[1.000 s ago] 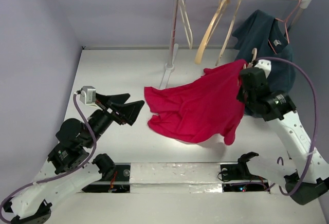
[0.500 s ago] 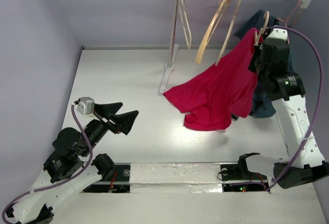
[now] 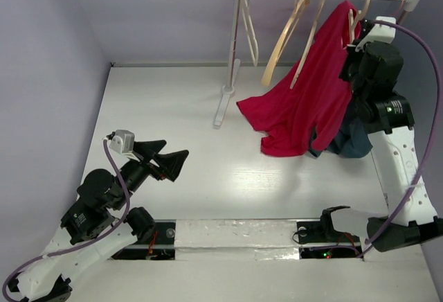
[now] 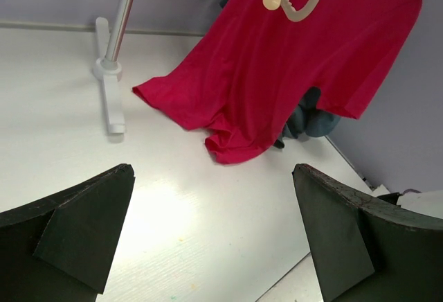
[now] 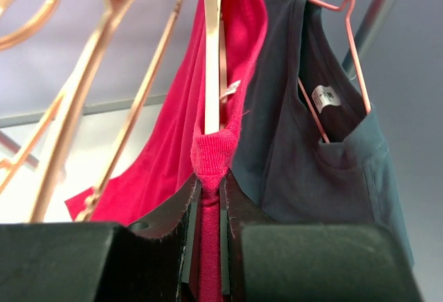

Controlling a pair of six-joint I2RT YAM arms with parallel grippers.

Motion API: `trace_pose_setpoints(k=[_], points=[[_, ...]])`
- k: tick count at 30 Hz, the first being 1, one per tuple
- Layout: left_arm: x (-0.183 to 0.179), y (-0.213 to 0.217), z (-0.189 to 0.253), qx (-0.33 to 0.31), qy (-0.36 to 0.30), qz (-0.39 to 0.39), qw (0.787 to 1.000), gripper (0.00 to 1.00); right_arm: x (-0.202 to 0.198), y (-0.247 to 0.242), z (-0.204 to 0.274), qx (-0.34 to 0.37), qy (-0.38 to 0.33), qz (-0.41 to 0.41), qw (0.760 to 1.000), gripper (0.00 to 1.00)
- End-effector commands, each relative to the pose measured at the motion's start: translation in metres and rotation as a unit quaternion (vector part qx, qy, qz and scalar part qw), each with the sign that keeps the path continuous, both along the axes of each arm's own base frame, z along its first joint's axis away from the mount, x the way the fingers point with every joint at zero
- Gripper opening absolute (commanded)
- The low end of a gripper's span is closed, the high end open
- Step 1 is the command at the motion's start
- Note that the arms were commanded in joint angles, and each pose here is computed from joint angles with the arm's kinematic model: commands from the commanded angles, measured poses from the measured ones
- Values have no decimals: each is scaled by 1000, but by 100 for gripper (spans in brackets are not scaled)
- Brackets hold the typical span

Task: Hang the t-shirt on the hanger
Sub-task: Place the hanger at the clothesline.

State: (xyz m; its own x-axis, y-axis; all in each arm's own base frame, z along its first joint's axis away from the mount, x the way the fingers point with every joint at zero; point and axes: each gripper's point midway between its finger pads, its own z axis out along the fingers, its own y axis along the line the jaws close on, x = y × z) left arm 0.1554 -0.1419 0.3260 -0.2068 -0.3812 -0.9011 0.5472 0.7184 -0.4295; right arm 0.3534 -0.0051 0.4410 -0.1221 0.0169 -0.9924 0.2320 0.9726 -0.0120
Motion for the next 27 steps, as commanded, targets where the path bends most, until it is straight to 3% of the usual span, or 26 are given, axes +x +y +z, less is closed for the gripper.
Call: trace_pose_setpoints(k=[1,14,27], points=[[2,-3,1,3,-8,-2,1000,99,12,-15,48,-5,-73,-21,997,0],[6,-5,-3,11,0,2,1000,99,59,-36,44,28,-67,-16,997,0],[8,-2,-3,9,1,12,1000,99,88,-37,-5,40,-13,-1,999,0]])
